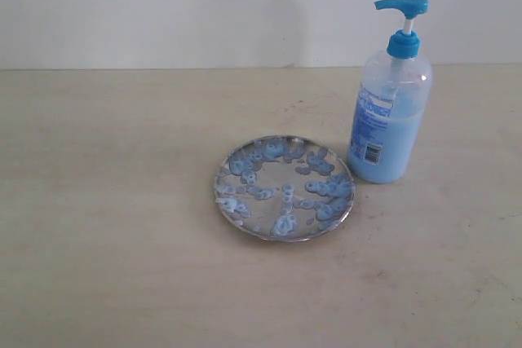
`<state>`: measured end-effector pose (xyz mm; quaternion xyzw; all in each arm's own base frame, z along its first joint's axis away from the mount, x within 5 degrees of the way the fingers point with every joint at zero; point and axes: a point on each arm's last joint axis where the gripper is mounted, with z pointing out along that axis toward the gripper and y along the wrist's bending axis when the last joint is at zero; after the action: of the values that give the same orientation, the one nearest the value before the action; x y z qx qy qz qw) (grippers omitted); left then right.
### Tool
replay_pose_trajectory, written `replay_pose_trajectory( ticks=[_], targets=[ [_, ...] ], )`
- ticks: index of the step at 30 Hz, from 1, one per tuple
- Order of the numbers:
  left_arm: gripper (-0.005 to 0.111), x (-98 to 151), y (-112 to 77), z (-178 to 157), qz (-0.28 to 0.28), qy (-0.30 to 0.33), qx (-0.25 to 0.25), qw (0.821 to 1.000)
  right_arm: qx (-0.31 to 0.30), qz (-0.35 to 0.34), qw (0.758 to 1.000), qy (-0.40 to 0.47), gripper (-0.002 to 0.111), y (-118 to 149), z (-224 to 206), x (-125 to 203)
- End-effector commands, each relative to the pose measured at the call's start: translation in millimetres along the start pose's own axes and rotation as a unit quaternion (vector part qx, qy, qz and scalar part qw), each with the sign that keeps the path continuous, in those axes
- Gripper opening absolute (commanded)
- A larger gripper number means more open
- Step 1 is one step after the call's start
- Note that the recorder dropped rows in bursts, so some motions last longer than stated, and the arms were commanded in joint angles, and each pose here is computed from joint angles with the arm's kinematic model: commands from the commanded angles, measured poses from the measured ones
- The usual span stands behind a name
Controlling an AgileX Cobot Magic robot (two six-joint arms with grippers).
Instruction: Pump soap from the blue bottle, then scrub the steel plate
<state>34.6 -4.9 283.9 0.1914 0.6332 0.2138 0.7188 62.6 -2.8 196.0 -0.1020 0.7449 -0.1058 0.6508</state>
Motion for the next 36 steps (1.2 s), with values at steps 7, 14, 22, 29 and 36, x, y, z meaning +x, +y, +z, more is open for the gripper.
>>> replay_pose_trajectory(
  ticks=[7, 14, 22, 29, 36],
  targets=[
    [0.004, 51.7, -30.5, 11.0, -0.276, 0.066, -0.020, 0.959, 0.000, -0.001, 1.000, -0.003, 0.008, 0.1, -0.1, -0.4],
    [0.004, 68.3, -32.7, 12.0, -0.256, 0.062, -0.050, 0.963, 0.000, -0.001, 1.000, -0.003, 0.008, 0.1, -0.1, -0.4],
    [0.004, 62.8, -26.1, 11.7, -0.269, 0.038, -0.069, 0.960, 0.000, -0.001, 1.000, -0.003, 0.008, 0.1, -0.1, -0.4],
    [0.004, 85.7, -38.0, 8.6, -0.354, 0.145, -0.062, 0.922, 0.000, -0.001, 1.000, -0.003, 0.008, 0.1, -0.1, -0.4],
    [0.004, 91.7, -49.5, 5.7, -0.358, 0.199, -0.009, 0.912, 0.000, -0.001, 1.000, -0.003, 0.008, 0.1, -0.1, -0.4]
  ],
)
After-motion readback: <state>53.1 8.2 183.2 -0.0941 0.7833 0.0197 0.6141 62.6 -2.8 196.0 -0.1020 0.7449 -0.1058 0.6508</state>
